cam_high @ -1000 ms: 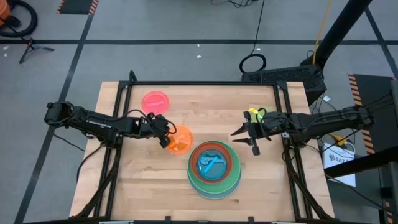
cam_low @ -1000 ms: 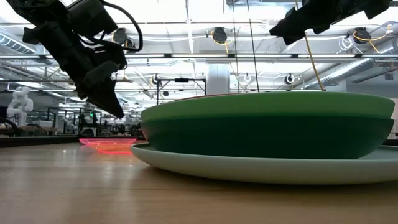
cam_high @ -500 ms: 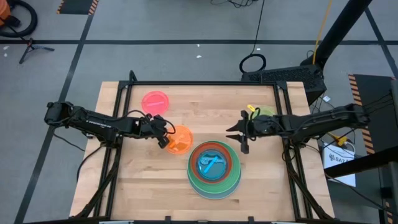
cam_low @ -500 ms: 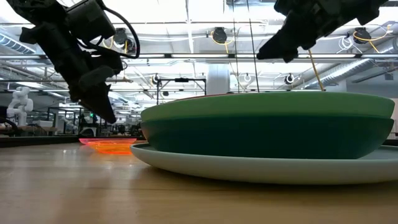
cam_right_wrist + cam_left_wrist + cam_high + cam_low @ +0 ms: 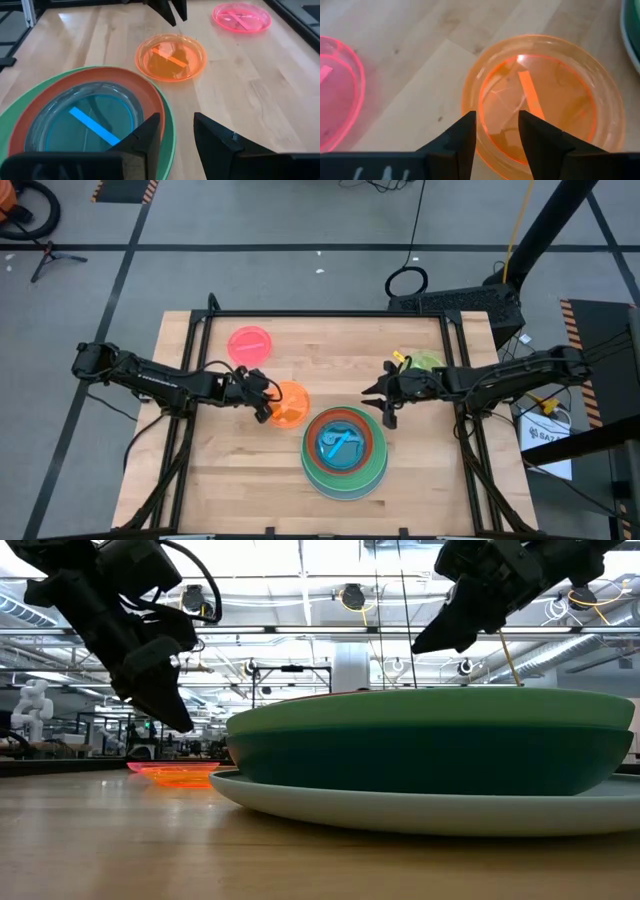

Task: Stack plastic plates
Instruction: Stack the orange plate on top of the blue plate

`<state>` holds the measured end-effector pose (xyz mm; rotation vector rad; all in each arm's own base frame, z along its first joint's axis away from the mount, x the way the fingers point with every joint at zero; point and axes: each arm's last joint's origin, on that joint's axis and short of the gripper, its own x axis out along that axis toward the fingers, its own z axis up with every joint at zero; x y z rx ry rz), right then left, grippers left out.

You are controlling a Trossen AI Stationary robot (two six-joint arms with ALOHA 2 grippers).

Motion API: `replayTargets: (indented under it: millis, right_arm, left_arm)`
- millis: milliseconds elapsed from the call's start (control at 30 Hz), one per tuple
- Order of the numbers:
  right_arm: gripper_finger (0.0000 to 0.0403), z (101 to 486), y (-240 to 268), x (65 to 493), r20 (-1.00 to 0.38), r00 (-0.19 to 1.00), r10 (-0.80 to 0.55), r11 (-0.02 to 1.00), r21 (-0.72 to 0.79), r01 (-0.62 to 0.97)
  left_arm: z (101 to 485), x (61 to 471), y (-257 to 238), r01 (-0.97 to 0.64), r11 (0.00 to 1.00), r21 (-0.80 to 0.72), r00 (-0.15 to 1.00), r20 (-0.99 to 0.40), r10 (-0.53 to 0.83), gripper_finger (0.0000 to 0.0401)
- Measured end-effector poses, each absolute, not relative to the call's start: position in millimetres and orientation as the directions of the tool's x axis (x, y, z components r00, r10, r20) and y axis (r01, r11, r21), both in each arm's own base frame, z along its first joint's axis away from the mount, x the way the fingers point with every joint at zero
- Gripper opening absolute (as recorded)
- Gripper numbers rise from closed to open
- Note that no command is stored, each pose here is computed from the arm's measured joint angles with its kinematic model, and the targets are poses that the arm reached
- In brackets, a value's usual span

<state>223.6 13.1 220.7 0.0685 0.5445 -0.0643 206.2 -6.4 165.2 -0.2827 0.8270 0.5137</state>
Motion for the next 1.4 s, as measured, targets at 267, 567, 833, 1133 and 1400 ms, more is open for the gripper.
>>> replayTargets:
  millis: [267, 567, 833, 1133, 1400]
  right_arm:
    - [0.0109, 219.6, 13.0, 222.6, -0.532, 0.845, -0.044, 0.998, 0.02, 0.064]
    - [0.0109, 217.4, 12.9, 221.2, -0.555, 0.831, -0.045, 0.998, 0.019, 0.066]
    - [0.0109, 217.3, 12.9, 221.2, -0.555, 0.831, -0.045, 0.998, 0.019, 0.066]
    - [0.0109, 217.3, 12.9, 221.2, -0.555, 0.83, -0.044, 0.998, 0.019, 0.066]
    - [0.0109, 217.4, 12.9, 221.2, -0.555, 0.83, -0.044, 0.998, 0.019, 0.066]
  left_arm:
    - [165.6, 206.4, -8.1, -0.543, 0.839, -0.041, 0.57, -0.752, 0.332, 0.0154]
    - [166.6, 207.7, -11.0, -0.541, 0.839, -0.063, 0.588, -0.741, 0.324, 0.0154]
    - [166.7, 207.4, -15.3, -0.517, 0.854, -0.054, 0.595, -0.741, 0.312, 0.0154]
    - [166.6, 207.3, -15.9, -0.46, 0.888, 0.014, 0.594, -0.738, 0.32, 0.0154]
    - [166.8, 207.2, -15.3, -0.429, 0.9, 0.073, 0.591, -0.731, 0.341, 0.0154]
